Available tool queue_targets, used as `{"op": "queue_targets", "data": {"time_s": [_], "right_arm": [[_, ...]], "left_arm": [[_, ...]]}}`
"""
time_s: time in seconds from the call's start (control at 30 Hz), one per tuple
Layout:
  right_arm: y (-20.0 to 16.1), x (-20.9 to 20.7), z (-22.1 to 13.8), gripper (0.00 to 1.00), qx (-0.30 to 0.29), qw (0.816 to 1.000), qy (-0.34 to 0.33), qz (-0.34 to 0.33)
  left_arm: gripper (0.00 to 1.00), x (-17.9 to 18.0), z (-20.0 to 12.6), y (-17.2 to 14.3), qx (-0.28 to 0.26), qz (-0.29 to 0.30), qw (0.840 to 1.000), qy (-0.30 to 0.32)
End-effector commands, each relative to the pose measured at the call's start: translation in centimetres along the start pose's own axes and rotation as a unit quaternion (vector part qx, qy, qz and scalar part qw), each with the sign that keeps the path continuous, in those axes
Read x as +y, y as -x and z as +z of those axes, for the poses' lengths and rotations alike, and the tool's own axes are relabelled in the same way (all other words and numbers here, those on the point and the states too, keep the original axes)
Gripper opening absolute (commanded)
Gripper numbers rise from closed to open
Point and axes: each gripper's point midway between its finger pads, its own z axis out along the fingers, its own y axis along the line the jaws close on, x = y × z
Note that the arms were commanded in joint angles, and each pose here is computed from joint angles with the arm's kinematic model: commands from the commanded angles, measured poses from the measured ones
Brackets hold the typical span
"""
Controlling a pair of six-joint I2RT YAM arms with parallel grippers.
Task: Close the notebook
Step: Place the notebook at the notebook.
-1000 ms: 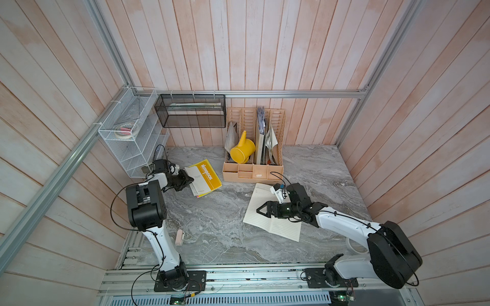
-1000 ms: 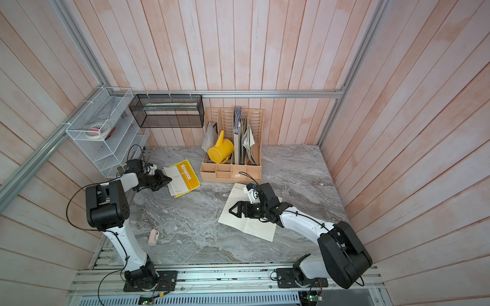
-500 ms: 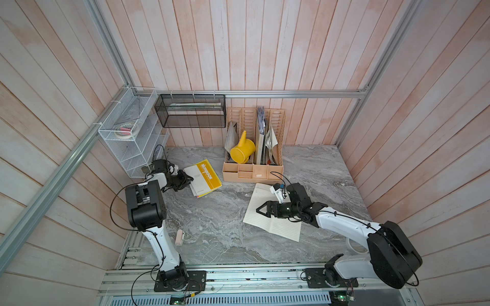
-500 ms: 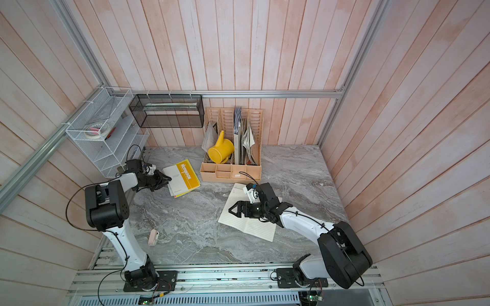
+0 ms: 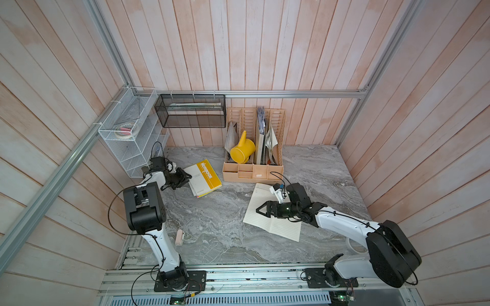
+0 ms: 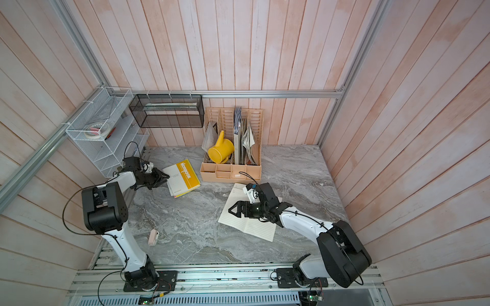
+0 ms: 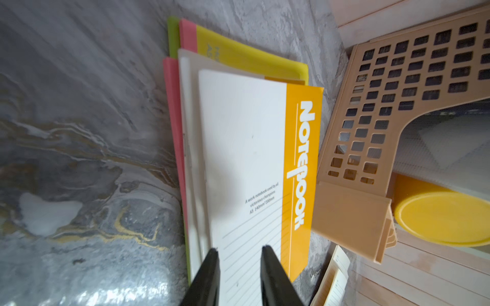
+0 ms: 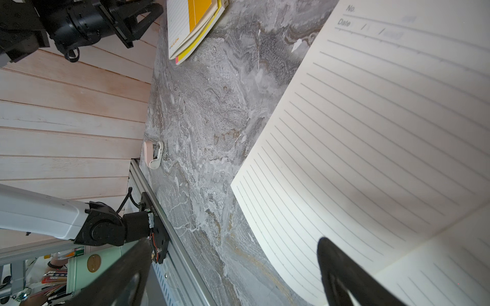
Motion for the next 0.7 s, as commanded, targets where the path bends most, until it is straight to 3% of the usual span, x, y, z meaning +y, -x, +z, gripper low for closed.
{"op": "queue_targets", "data": {"time_s": [0.0, 0.23, 0.47, 0.57, 0.67], "right_arm": [[-0.5, -0.1, 0.1, 0.98, 0.008, 1.000, 0.003, 0.004], [-0.3, 0.2, 0.2, 0.98, 0.009, 1.000, 0.005, 0.002], [-0.1, 0.3, 0.2, 0.98, 0.011, 1.000, 0.004, -0.003], [0.2, -0.1, -0.3, 0.98, 0.003, 1.000, -0.007, -0.002], [0.8, -1.5, -1.9, 0.98, -0.030, 0.999, -0.024, 0.023]], "left_arm": [[0.30, -1.0, -2.1, 1.5, -0.028, 0.021, 0.999, 0.016], [0.30, -1.9, -3.7, 2.1, -0.048, 0.033, 0.998, 0.024], [0.31, -5.2, -7.0, 1.6, -0.084, 0.052, 0.995, -0.010], [0.36, -8.1, -8.1, -0.4, -0.075, 0.076, 0.992, -0.069], [0.40, -11.8, -8.2, -4.4, -0.036, 0.112, 0.985, -0.127]]}}
